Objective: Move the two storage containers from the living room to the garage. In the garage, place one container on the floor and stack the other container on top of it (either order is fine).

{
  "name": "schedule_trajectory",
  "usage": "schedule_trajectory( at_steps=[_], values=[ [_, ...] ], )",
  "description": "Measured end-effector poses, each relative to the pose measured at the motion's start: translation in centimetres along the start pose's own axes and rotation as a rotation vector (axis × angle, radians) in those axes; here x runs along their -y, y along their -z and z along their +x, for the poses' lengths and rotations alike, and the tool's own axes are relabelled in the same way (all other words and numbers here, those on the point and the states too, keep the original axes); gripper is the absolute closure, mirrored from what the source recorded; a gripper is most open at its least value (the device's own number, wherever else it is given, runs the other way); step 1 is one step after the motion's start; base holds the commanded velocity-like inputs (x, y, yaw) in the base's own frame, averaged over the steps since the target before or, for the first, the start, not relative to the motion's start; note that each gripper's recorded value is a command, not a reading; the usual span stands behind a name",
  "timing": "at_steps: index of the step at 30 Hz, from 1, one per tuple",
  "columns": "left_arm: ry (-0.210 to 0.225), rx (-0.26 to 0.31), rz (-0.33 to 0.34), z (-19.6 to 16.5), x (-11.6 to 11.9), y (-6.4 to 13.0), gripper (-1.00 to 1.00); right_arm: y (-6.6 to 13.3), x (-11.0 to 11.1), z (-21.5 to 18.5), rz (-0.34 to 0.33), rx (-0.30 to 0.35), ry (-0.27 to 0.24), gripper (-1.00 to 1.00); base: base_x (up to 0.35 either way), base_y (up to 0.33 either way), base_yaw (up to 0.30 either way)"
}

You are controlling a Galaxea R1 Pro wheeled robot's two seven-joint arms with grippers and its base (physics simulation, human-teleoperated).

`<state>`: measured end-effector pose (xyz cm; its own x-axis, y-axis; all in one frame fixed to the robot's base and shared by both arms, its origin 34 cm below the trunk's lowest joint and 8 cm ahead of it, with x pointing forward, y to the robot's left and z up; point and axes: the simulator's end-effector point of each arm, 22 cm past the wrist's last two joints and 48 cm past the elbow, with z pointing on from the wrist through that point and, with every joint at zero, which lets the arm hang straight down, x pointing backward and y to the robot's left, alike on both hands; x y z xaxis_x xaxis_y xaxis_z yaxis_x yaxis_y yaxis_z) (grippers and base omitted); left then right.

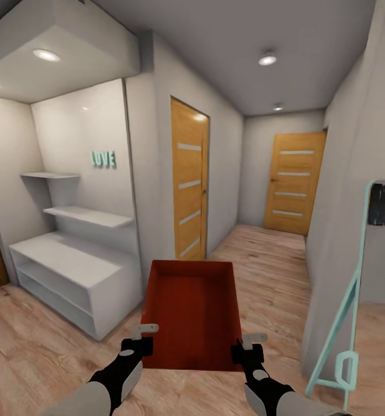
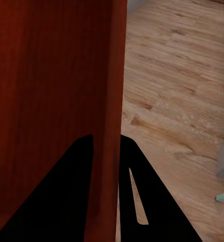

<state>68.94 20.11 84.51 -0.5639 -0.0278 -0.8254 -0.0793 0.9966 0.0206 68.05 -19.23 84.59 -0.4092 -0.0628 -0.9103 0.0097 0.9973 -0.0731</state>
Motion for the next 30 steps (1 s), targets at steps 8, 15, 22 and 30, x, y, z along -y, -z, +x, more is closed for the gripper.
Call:
schedule_trajectory(
  at_steps=[8, 15, 22, 30],
  values=[
    [0.000, 0.000, 0.000, 0.01, 0.00, 0.00, 1.00, 0.00, 0.00, 0.01, 0.000, 0.000, 0.000, 1.00, 0.319, 0.178, -0.253],
    [0.000, 0.000, 0.000, 0.01, 0.00, 0.00, 1.00, 0.00, 0.00, 0.01, 0.000, 0.000, 0.000, 1.00, 0.319, 0.178, -0.253],
    [0.000, 0.000, 0.000, 0.00, 0.00, 0.00, 1.00, 0.00, 0.00, 0.00, 0.000, 0.000, 0.000, 1.00, 0.319, 0.178, -0.253],
    [0.000, 0.001, 0.000, -0.03, 0.01, 0.00, 1.00, 0.00, 0.01, -0.02, 0.000, 0.001, 0.000, 1.00, 0.319, 0.178, -0.253]
  ],
)
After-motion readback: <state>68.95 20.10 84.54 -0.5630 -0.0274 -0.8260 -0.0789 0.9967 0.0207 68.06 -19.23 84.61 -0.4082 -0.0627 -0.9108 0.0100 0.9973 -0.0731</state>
